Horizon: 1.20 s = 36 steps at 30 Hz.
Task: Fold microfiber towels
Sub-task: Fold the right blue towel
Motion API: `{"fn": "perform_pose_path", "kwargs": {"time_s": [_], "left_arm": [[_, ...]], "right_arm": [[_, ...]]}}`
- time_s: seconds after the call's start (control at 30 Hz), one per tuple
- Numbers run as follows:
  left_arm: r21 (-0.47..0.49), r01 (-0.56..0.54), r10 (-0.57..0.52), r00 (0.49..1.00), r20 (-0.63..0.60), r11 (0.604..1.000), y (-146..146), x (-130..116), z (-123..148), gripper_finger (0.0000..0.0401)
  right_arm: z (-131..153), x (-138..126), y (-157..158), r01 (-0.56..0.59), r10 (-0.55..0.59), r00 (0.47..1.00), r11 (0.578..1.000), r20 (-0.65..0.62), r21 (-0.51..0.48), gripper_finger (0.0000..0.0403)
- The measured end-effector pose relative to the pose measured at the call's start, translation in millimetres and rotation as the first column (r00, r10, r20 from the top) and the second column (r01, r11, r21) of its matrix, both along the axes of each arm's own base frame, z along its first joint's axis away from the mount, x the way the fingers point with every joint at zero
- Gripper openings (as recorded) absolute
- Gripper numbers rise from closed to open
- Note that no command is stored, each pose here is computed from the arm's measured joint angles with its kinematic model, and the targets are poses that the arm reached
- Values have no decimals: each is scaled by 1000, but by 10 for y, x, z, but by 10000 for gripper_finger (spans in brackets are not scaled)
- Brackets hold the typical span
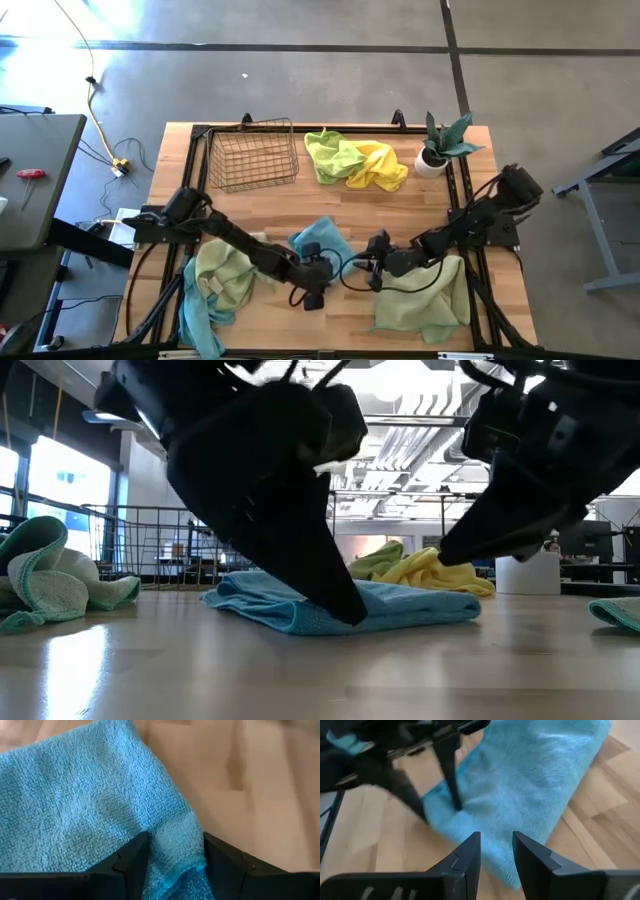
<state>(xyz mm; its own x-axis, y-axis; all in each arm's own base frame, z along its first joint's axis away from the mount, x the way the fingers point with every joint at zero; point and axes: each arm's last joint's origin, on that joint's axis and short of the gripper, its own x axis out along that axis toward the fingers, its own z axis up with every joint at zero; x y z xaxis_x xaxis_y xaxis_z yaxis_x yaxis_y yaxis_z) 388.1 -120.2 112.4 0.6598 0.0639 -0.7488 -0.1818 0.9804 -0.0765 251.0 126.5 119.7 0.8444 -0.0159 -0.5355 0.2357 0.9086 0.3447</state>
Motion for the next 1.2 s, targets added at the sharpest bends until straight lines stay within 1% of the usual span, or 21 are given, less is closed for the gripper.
{"fn": "perform_pose_path", "kwargs": {"time_s": [0.1,0.2,0.27,0.4,0.5,0.63,0.73,0.83,1.0,1.2], "left_arm": [[1,-4,4,998,70,1000,-30,43,38,164],[8,-13,13,996,83,1000,-3,71,6,163],[16,-24,23,997,72,1000,24,76,-42,163],[-15,-54,55,992,117,998,63,149,-130,163],[-43,-54,60,983,174,998,83,215,-178,163],[-59,-60,72,973,221,996,139,271,-195,163],[-67,-76,90,969,230,995,193,290,-188,163],[-78,-84,100,968,229,993,232,301,-187,163],[-47,-34,43,975,220,998,284,311,-180,163],[-13,37,-33,975,220,999,350,325,-121,163]], "right_arm": [[-49,40,14,41,-42,999,999,35,35,106],[-89,69,31,55,-60,997,995,55,86,106],[-126,78,38,67,-74,996,991,52,118,106],[-223,75,53,56,-57,998,985,6,164,106],[-282,69,59,47,-42,999,983,-28,179,106],[-306,65,47,50,-43,998,985,-46,167,106],[-315,70,22,37,-31,998,991,-54,129,106],[-323,82,-17,-2,5,998,999,-64,46,106],[-328,117,-101,-63,57,995,995,-76,-75,106],[-333,166,-232,-103,85,992,974,-94,-200,106]]}}
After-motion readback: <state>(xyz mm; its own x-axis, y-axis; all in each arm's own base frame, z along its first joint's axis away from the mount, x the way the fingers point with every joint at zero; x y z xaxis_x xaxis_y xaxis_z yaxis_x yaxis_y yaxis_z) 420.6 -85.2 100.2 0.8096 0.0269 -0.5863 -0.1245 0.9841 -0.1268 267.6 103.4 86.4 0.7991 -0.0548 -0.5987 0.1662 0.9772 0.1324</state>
